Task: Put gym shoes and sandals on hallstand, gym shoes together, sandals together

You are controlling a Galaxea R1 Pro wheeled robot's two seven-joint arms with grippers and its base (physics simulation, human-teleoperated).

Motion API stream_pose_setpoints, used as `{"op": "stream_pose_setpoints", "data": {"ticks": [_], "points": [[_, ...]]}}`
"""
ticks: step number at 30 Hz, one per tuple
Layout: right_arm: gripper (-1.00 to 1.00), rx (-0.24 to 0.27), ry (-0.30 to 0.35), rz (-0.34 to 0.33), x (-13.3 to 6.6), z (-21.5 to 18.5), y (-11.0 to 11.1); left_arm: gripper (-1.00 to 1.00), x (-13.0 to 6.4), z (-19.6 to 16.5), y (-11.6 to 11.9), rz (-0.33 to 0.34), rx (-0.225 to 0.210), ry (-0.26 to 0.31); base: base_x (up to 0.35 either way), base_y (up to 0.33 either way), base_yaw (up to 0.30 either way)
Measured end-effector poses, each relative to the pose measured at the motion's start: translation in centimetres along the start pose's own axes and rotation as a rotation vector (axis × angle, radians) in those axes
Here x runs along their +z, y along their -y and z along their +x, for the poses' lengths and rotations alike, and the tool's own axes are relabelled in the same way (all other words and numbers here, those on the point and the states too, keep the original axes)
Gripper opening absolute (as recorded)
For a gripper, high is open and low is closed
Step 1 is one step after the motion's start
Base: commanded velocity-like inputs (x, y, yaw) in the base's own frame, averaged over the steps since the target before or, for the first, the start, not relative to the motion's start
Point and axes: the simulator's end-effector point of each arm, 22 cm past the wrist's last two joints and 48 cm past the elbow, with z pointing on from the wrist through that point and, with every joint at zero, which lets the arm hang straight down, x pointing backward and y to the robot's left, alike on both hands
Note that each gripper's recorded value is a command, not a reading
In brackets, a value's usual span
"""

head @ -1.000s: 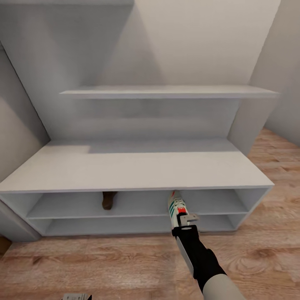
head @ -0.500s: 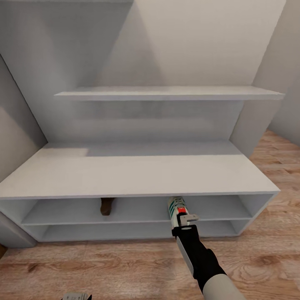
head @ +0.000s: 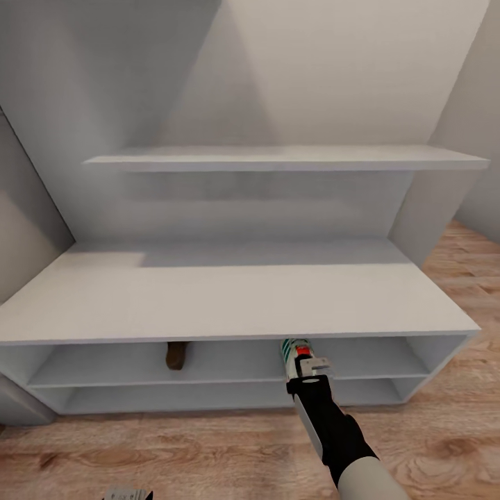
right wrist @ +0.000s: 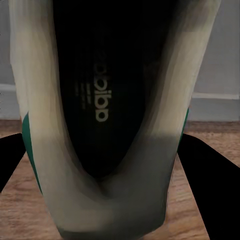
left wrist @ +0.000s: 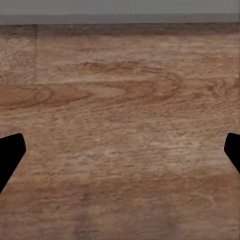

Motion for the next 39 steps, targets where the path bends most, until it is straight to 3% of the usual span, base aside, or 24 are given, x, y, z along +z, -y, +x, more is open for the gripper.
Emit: {"op": "stream_pose_setpoints", "data": {"ticks": [10,39], "points": [[-1.00,0.000,0.000,0.000,0.02,-0.01,0.00,1.00,0.00,0.04,0.00,0.000,0.000,-0.001,0.239,0.054,0.000],[-1.00,-0.001,-0.002,0.000,0.06,0.09,-0.01,1.00,-0.03,0.12,-0.01,-0.001,-0.001,-0.002,0.034,0.001,0.000]]}}
